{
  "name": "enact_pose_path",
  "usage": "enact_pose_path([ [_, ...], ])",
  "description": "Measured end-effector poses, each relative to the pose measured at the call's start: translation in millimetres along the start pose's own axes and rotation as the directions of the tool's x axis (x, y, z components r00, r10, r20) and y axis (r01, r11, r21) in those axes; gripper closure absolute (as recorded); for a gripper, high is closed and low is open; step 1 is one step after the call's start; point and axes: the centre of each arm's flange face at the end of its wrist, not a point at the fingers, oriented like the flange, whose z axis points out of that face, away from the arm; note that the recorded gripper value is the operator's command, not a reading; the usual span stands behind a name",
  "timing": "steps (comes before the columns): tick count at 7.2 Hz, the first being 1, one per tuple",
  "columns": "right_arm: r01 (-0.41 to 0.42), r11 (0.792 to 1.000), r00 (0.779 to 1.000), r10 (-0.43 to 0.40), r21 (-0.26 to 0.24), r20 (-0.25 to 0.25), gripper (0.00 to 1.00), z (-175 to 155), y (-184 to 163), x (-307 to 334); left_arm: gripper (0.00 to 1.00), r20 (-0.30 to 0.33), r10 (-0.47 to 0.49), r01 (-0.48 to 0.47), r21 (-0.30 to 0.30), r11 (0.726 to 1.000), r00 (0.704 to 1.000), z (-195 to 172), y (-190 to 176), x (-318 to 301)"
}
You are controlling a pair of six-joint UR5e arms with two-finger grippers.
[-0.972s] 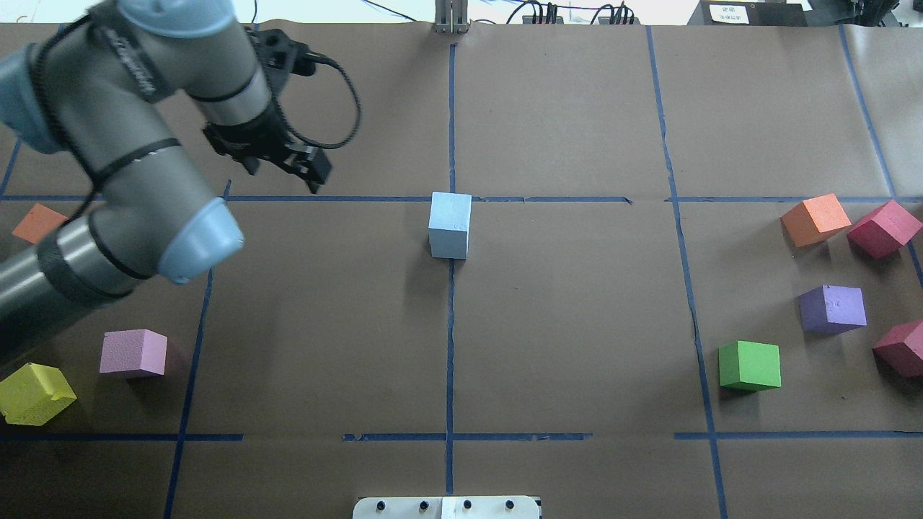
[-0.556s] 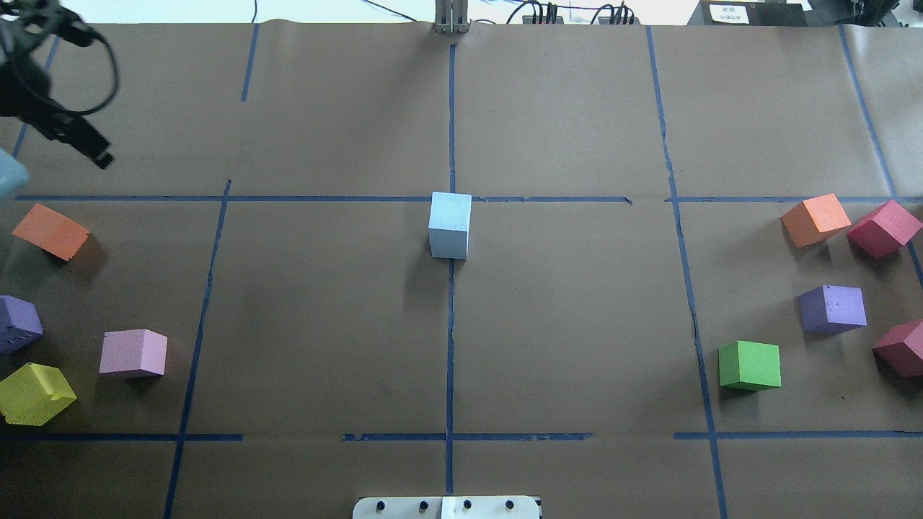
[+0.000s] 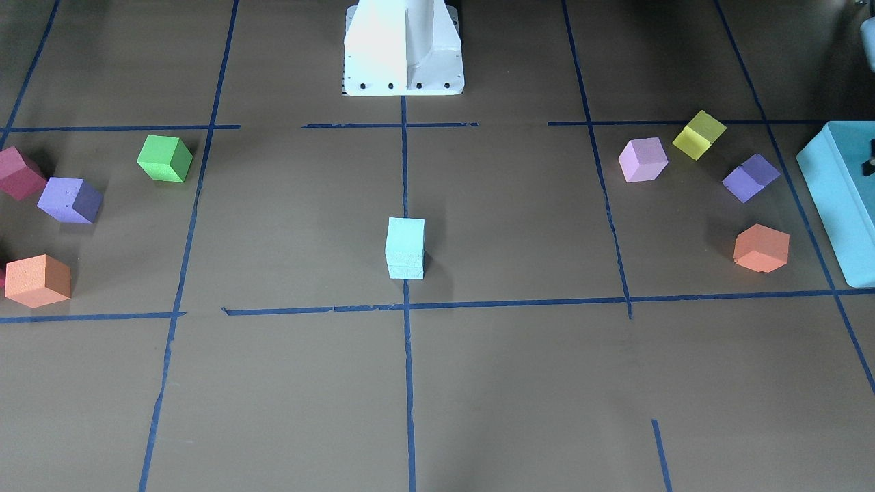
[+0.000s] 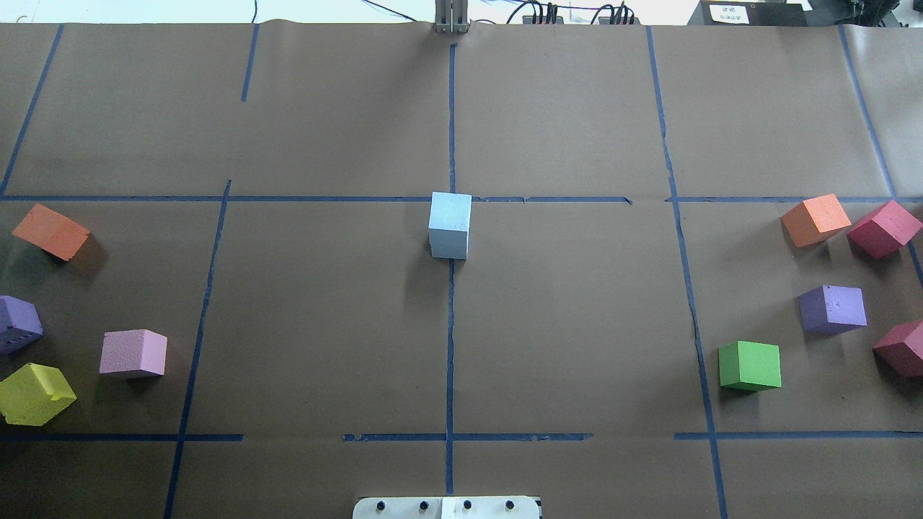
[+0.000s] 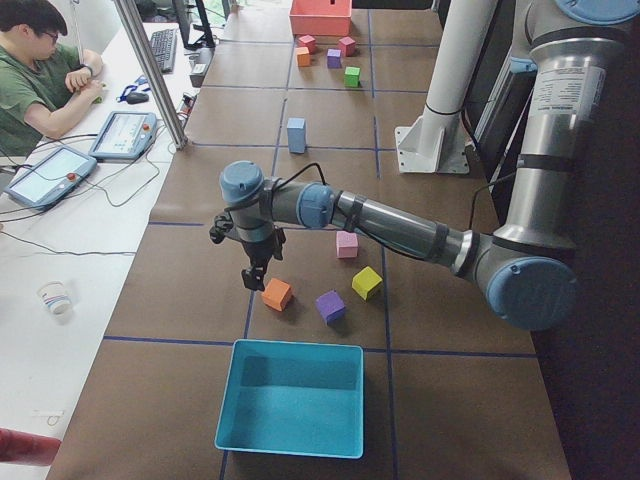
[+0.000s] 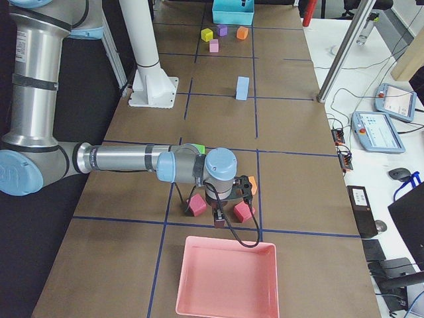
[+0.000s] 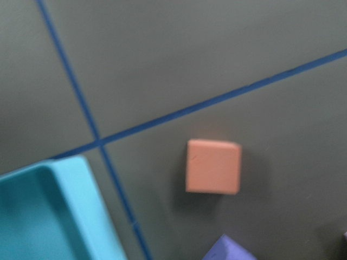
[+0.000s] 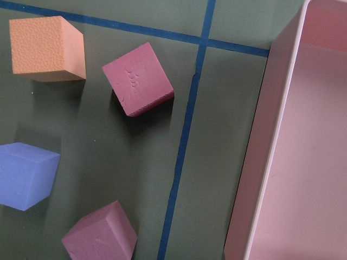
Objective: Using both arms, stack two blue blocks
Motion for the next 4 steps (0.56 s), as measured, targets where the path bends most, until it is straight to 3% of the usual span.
enact_pose_path([
  [2,0.0,1.0,1.0,0.0,0.0,0.0,0.0,0.2,-0.1,-0.2,0.0,-0.023,-0.07,0.07,-0.01,0.997,0.997,16.0,53.2,-37.0],
  [4,0.001,1.0,1.0,-0.001,0.001,0.0,0.0,-0.3,-0.2,-0.7,0.0,-0.031,-0.114,0.113,-0.026,0.993,0.993,33.7,81.2,-57.1],
])
